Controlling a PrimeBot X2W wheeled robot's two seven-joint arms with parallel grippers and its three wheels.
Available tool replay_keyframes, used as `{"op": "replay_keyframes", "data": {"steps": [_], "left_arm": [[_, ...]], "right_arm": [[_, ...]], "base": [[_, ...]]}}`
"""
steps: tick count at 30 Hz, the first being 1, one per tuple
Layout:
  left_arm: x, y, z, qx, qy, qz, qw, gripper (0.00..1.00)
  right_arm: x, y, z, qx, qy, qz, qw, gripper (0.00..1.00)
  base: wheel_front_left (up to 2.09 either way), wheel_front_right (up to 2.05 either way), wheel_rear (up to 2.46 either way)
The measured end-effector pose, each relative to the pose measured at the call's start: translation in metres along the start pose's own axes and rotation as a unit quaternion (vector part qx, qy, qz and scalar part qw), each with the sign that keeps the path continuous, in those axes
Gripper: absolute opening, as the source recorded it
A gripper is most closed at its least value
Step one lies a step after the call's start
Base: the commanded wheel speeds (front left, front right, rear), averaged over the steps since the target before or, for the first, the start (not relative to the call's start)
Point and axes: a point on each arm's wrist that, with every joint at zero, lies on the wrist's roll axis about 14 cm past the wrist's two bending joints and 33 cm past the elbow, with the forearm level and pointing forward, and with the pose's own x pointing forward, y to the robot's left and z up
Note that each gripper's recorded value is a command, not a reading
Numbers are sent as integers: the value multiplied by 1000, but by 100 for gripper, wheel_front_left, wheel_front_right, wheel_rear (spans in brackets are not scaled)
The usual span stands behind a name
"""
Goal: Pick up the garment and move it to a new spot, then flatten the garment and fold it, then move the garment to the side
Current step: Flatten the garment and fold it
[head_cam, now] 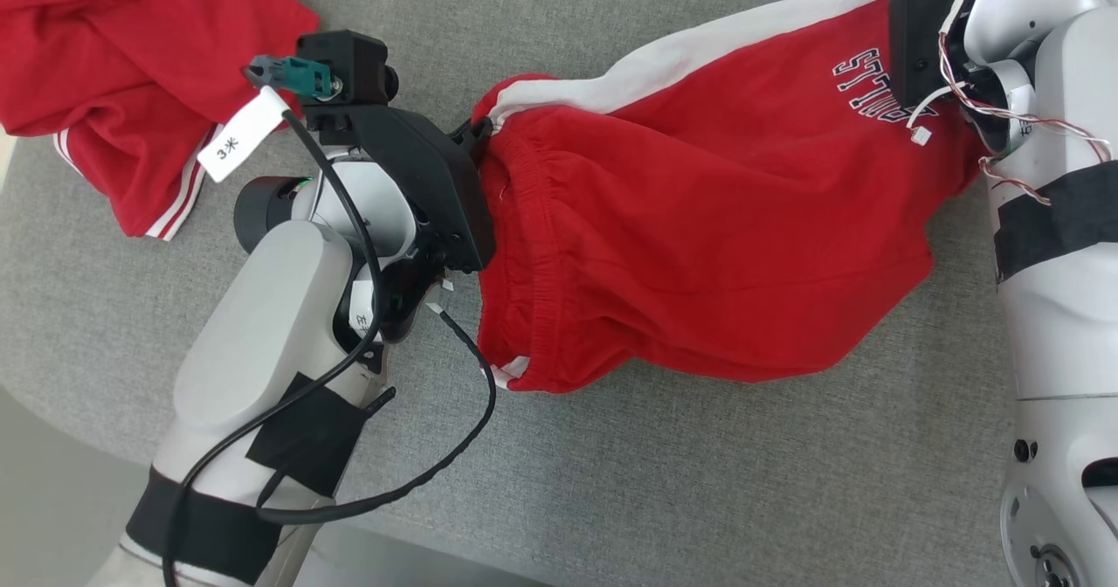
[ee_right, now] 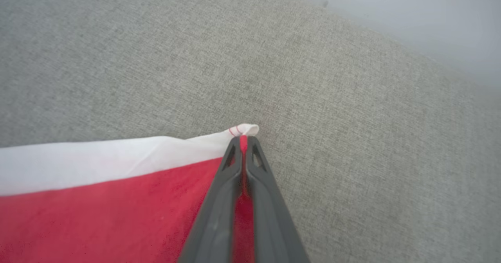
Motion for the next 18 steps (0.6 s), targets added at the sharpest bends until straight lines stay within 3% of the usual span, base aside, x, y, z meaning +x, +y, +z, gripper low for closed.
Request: {"op": "replay_keyframes", "data": {"steps": [7, 18], "left_arm": [[-5, -2, 30, -2, -73, 0, 997, 0], [-26, -31, 118, 9, -246, -25, 969, 0]], "right_arm": [[-14, -15, 31, 15, -74, -14, 997, 0], [-64, -43, 86, 41, -223, -30, 974, 0]], "base": [[0, 0, 0], [0, 0, 0]]}}
